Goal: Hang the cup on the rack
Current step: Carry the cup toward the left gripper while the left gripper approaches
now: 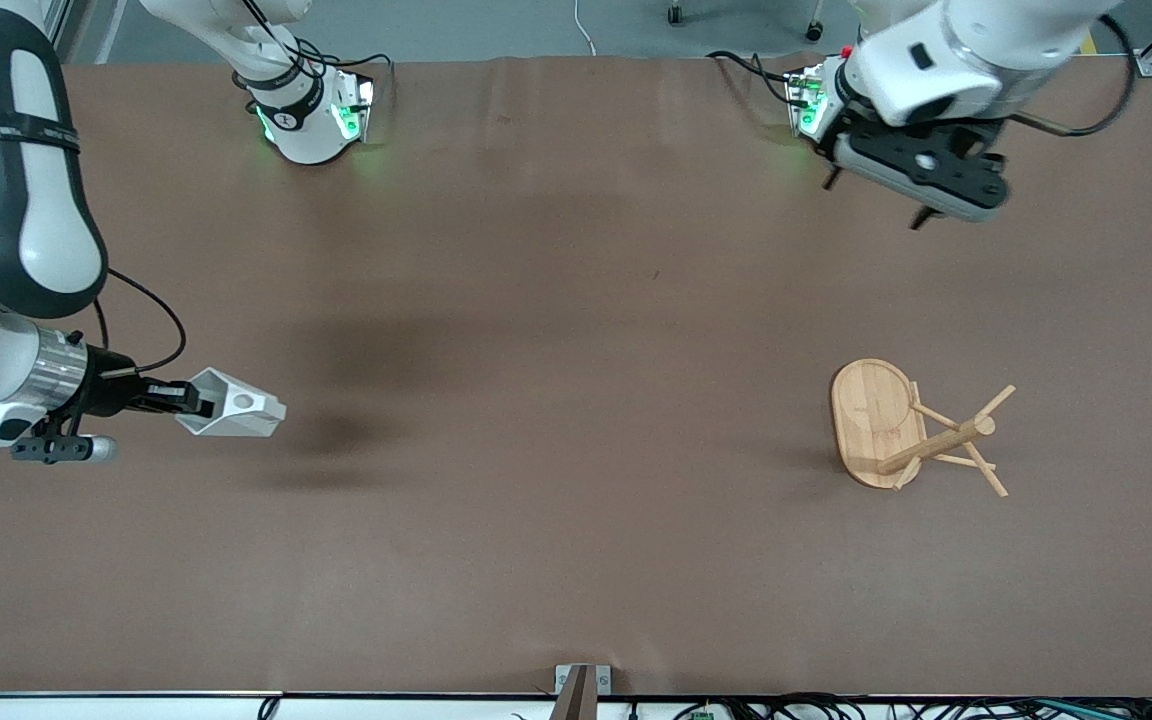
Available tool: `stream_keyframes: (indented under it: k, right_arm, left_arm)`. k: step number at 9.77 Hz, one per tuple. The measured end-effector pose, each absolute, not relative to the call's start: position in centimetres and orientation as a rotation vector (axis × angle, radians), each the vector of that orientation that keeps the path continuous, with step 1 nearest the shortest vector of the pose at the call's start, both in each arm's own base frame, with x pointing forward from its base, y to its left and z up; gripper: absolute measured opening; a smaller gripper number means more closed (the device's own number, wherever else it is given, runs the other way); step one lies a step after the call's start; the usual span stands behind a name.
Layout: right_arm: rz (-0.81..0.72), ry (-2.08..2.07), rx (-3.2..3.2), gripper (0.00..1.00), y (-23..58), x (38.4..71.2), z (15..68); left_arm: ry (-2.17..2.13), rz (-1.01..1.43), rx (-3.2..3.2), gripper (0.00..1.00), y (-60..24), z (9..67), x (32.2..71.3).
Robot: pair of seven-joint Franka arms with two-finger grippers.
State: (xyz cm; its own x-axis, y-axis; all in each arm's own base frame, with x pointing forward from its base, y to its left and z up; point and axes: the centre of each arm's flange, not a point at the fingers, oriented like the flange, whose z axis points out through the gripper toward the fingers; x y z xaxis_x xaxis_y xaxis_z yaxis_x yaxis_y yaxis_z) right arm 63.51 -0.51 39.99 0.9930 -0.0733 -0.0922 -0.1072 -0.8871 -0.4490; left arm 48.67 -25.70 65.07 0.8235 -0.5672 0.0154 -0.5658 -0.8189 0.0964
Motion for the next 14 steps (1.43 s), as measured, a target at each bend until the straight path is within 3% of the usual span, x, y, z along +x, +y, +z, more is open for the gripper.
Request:
stream_keyframes:
  k: [5,9,14]
  right_arm:
    - [0.244,0.012,-2.213,0.04,12.0,61.8,40.6]
    - [0.353,-0.062,-1.978,0.04,21.1,58.3,38.8]
    - [0.410,-0.101,-1.848,0.04,26.1,55.9,40.4]
  left_arm:
    - [-1.315,0.141,2.570,1.00,-40.2,63.2,44.1]
    - [-1.402,0.268,2.390,1.00,-46.5,62.5,42.9]
    - [-1.493,0.324,2.330,1.00,-50.8,58.4,43.5]
